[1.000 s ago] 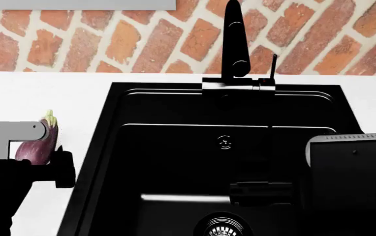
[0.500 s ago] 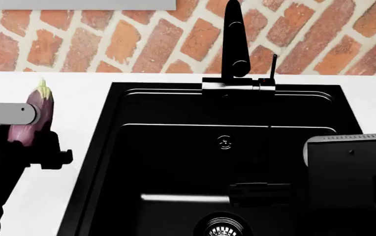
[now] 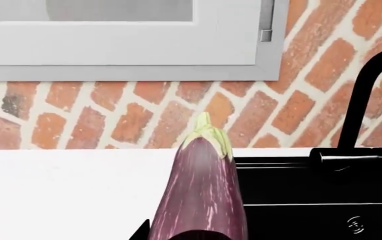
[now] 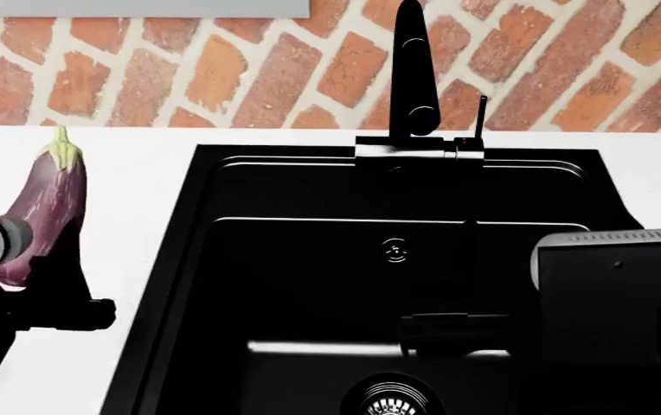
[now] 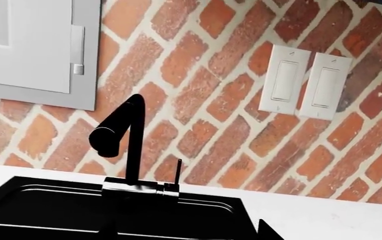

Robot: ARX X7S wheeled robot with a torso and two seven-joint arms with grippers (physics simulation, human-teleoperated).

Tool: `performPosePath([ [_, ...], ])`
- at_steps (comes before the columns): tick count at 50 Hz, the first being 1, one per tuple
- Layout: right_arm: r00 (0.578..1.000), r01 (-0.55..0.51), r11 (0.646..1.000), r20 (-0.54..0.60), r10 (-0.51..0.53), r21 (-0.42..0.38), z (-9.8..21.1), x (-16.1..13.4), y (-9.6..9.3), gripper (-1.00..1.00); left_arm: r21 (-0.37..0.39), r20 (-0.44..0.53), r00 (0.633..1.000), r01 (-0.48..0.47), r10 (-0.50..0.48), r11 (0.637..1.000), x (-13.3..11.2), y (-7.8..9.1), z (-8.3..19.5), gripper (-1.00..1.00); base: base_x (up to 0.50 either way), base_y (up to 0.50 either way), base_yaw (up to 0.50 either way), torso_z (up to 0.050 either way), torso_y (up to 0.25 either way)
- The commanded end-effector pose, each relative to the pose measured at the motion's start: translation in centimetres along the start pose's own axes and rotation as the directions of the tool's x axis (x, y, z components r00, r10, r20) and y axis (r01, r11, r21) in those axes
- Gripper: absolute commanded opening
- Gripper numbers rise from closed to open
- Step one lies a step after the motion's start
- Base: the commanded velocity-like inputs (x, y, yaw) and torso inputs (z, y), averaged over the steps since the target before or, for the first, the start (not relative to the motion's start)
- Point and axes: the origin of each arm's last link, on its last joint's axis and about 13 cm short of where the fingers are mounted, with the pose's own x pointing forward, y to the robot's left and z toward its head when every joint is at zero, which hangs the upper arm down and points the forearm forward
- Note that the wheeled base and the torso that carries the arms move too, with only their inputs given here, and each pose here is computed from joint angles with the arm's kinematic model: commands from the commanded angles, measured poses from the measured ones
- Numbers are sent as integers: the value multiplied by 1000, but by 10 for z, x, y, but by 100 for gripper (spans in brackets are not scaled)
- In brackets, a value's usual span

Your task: There is a mixed pile of frozen fruits and vegetables on the counter. Locate all the frozen vegetables and place the items in a bowl on the counter. Take all the frozen fruits and defrost them in a running sink.

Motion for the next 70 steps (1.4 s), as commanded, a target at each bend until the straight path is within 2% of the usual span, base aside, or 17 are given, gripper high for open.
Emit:
performPosePath([
  [1,1000,10,1000,22,-11,4,4,-1,0,100,-26,22,1000,13,-12,1000,-12,-4,3,-100,0,0,0,0,0],
  [15,1000,2,1000,2,-2,-31,3,-2,0,100,-24,15,1000,3,-2,1000,-14,-1,2,-100,-7,-476,0,0,1],
  [70,999,11,1000,32,-10,-29,6,-3,-2,100,-26,12,999,38,-37,999,-16,-5,2,-100,-6,-500,0,0,0],
])
